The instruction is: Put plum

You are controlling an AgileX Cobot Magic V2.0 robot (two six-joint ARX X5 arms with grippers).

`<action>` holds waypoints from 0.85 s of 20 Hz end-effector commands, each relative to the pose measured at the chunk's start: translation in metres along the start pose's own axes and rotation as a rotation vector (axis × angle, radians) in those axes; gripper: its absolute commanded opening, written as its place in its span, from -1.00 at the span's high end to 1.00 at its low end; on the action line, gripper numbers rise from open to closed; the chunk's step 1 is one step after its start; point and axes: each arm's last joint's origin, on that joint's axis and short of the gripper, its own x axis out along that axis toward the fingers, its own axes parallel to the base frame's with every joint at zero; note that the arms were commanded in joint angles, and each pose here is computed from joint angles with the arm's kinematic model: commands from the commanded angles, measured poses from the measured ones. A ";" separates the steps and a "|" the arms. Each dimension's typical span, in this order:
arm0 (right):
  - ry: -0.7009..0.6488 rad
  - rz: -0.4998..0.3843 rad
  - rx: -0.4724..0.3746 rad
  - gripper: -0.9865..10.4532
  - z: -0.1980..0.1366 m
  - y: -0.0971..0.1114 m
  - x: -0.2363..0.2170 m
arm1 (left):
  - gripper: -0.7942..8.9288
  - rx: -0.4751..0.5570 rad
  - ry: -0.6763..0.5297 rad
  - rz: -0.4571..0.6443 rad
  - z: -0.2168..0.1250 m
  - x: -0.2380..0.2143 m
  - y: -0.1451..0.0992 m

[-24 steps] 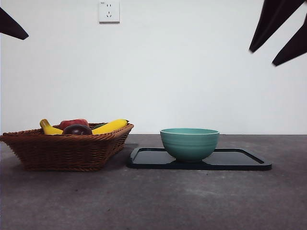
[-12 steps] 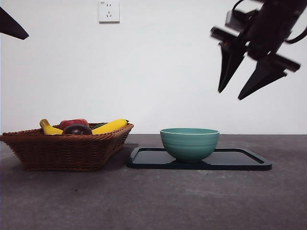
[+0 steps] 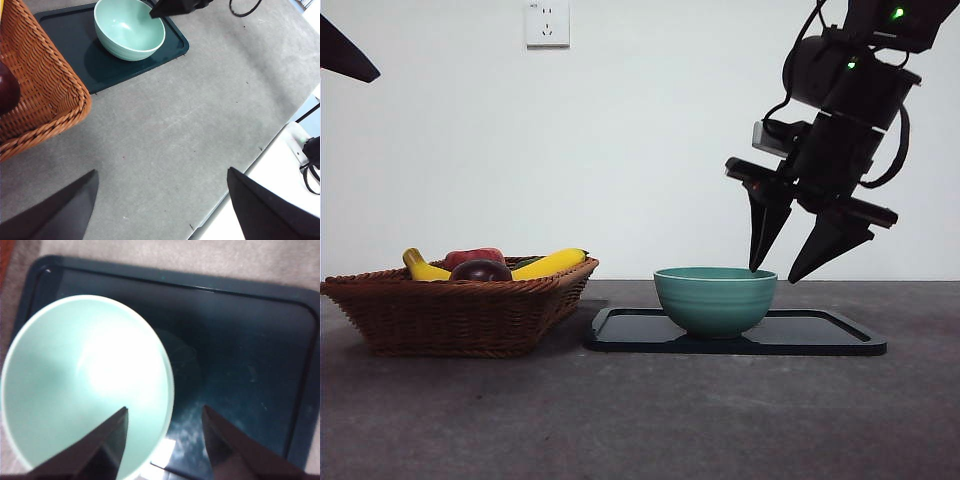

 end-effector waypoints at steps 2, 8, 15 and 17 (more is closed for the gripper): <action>-0.010 0.002 -0.037 0.45 0.005 0.003 0.011 | 0.00 0.022 -0.017 -0.006 0.005 -0.002 -0.002; -0.021 0.005 -0.042 0.67 0.006 0.001 0.020 | 0.00 0.021 -0.017 -0.006 0.005 -0.002 -0.002; -0.083 -0.003 -0.051 0.82 0.012 0.003 0.015 | 0.00 0.018 -0.011 -0.006 0.005 -0.002 -0.002; -0.121 0.006 -0.060 0.82 0.016 0.007 0.003 | 0.00 0.013 -0.001 -0.006 0.004 -0.002 -0.002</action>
